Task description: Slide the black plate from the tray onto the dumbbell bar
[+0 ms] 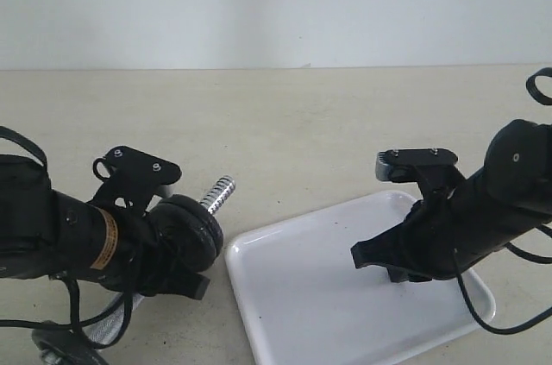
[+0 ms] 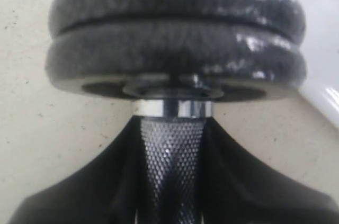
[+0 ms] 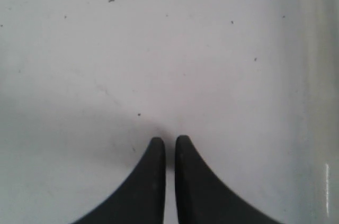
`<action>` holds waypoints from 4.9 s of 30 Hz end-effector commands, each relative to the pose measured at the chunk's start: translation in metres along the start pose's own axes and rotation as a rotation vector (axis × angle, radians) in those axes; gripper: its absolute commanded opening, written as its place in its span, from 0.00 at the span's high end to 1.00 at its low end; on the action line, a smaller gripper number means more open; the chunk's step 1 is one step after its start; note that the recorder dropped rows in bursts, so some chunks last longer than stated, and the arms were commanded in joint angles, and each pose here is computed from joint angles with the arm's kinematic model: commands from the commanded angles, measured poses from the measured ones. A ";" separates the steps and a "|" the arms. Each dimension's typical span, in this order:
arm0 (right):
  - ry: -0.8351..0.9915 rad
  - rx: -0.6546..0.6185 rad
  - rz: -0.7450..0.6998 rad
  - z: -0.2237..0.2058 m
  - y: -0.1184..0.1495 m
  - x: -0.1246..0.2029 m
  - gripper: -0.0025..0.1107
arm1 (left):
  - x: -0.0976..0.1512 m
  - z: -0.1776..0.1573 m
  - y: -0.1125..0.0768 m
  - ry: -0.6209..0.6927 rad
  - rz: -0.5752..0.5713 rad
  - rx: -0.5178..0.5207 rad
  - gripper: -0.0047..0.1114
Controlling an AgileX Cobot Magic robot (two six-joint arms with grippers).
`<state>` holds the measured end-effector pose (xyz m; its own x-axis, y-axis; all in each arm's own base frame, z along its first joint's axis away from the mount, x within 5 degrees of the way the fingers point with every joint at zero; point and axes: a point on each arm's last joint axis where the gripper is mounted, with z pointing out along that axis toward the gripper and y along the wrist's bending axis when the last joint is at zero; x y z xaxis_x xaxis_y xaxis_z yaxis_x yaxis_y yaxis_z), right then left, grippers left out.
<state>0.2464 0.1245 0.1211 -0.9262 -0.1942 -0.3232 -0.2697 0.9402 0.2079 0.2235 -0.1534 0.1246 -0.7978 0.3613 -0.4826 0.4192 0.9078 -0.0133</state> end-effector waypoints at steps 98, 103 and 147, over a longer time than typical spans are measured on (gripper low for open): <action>0.003 -0.004 -0.031 -0.002 0.000 0.002 0.95 | 0.034 0.015 -0.010 0.038 -0.948 0.295 0.92; 0.002 -0.004 -0.036 -0.002 0.000 0.002 0.95 | 0.034 0.015 -0.011 0.040 -0.934 0.296 0.91; 0.021 -0.009 -0.039 -0.002 0.001 0.003 0.95 | 0.042 0.014 0.000 0.082 -0.766 0.168 0.31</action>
<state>0.2445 0.1245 0.1203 -0.9221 -0.2245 -0.3152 -0.2970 0.9327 0.2046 0.2016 -0.1593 0.1036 -0.9058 -0.3757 -0.1959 -0.1783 0.7574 -0.6281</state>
